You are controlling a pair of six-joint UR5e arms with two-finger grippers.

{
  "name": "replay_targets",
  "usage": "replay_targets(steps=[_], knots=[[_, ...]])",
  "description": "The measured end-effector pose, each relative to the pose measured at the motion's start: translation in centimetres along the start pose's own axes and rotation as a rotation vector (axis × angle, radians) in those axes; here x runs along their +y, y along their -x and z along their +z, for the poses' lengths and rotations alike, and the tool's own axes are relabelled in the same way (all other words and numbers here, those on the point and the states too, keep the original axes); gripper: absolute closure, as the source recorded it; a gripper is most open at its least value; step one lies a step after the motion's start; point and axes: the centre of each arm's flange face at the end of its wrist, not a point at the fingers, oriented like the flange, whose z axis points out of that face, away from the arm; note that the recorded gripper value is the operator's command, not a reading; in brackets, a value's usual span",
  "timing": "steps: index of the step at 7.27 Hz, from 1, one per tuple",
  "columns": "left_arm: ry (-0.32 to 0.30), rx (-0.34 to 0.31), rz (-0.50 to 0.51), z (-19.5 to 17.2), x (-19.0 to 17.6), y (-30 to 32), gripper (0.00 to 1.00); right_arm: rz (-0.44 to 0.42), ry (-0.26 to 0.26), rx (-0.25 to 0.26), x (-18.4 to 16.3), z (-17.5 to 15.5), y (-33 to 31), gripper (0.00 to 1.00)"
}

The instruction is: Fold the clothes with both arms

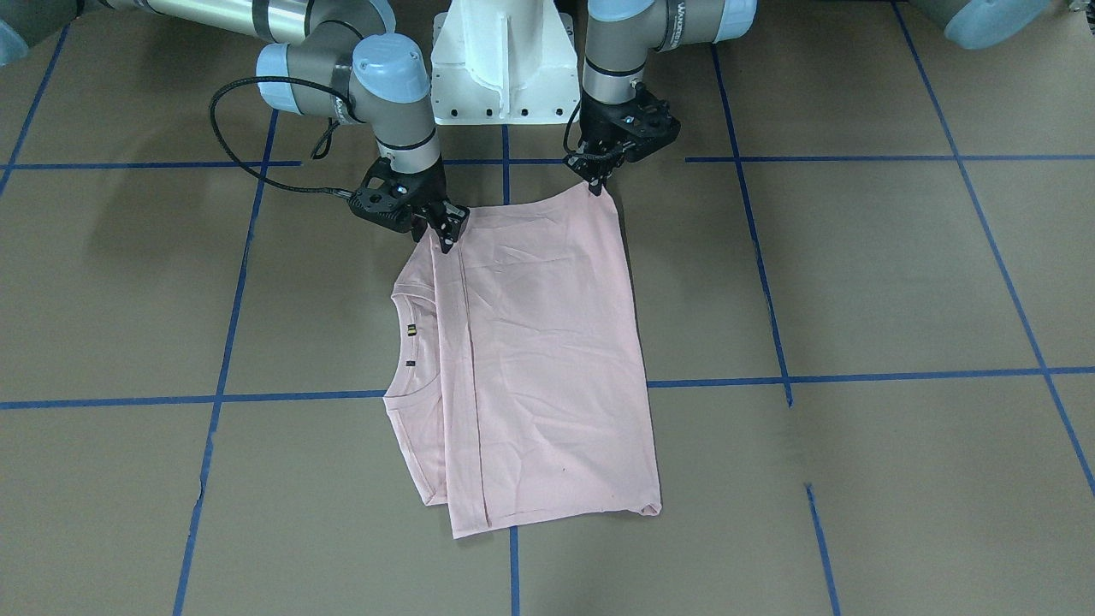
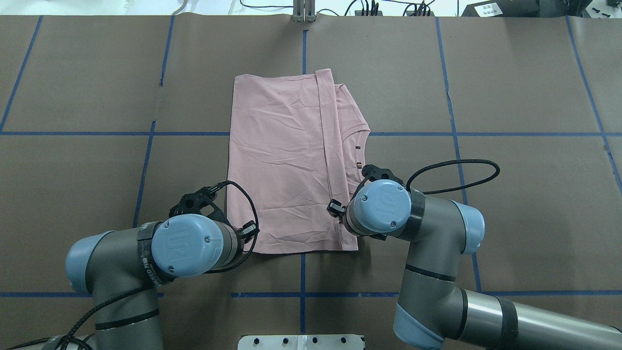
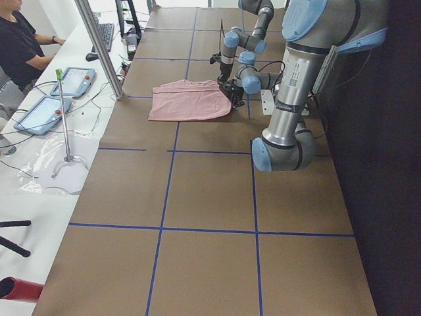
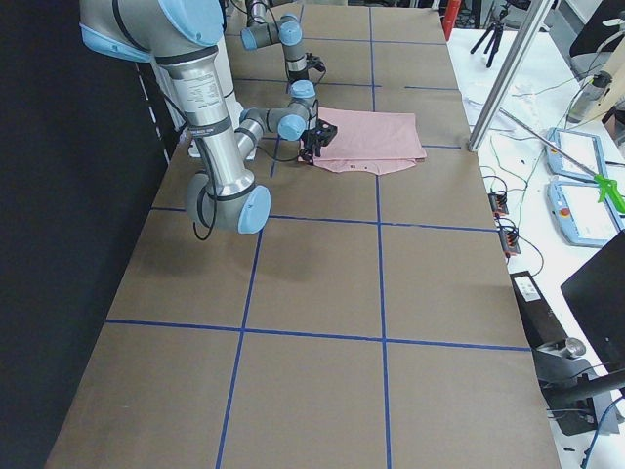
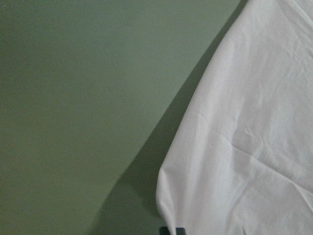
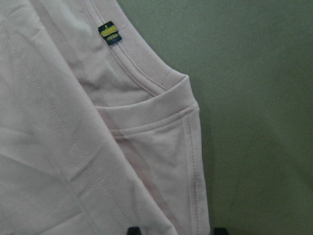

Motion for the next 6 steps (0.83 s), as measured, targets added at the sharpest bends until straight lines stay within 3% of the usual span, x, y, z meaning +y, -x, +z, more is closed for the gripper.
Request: replay_targets(steps=[6], knots=[[0.000, -0.001, 0.002, 0.0, 0.0, 0.0, 1.00, -0.006, 0.013, -0.031, 0.3, -1.5, 0.3, 1.00]])
